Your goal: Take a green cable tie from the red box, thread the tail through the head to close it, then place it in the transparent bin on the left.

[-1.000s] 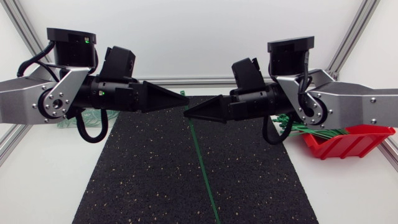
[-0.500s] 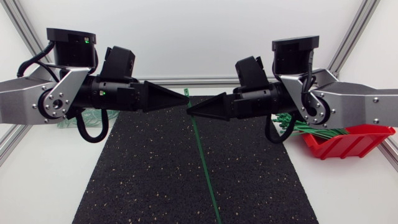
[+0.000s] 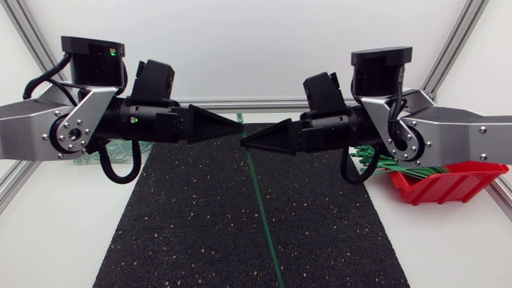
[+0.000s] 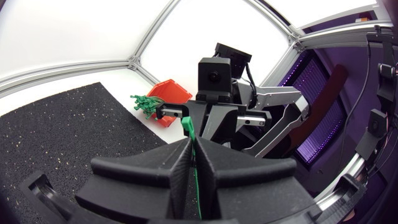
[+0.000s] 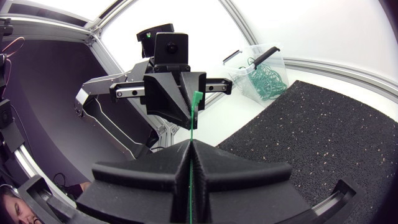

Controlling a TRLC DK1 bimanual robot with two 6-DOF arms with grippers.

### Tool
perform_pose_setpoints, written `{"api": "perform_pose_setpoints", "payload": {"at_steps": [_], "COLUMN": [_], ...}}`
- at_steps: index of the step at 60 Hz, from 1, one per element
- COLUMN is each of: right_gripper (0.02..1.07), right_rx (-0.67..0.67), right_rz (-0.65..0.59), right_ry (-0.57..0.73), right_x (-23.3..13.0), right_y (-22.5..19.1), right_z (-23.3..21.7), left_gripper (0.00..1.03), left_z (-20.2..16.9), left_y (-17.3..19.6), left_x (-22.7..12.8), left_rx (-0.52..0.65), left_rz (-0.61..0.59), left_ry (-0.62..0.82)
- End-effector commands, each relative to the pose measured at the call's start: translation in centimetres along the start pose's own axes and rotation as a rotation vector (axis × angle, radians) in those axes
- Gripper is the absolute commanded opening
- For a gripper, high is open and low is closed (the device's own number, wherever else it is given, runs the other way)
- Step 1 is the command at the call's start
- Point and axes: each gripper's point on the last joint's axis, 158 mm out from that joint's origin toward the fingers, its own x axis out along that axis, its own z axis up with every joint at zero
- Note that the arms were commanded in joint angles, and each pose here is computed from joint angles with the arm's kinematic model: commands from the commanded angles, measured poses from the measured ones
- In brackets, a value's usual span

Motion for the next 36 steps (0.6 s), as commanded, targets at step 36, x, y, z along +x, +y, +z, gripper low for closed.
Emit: {"api": "perform_pose_setpoints", "payload": {"at_steps": [36], "right_gripper": [0.08], "right_rx": [0.051], "right_rz": [0.036], "right_ry": [0.053], "right_x": [1.9], "right_y": [0.6], "right_z": [-2.1], "left_gripper": [0.04], "left_z": [-1.2], "left_y": [0.0], "left_x": [0.8], "left_rx": [-0.033], "left_rz": [-0.010], "left_ry": [0.022]}}
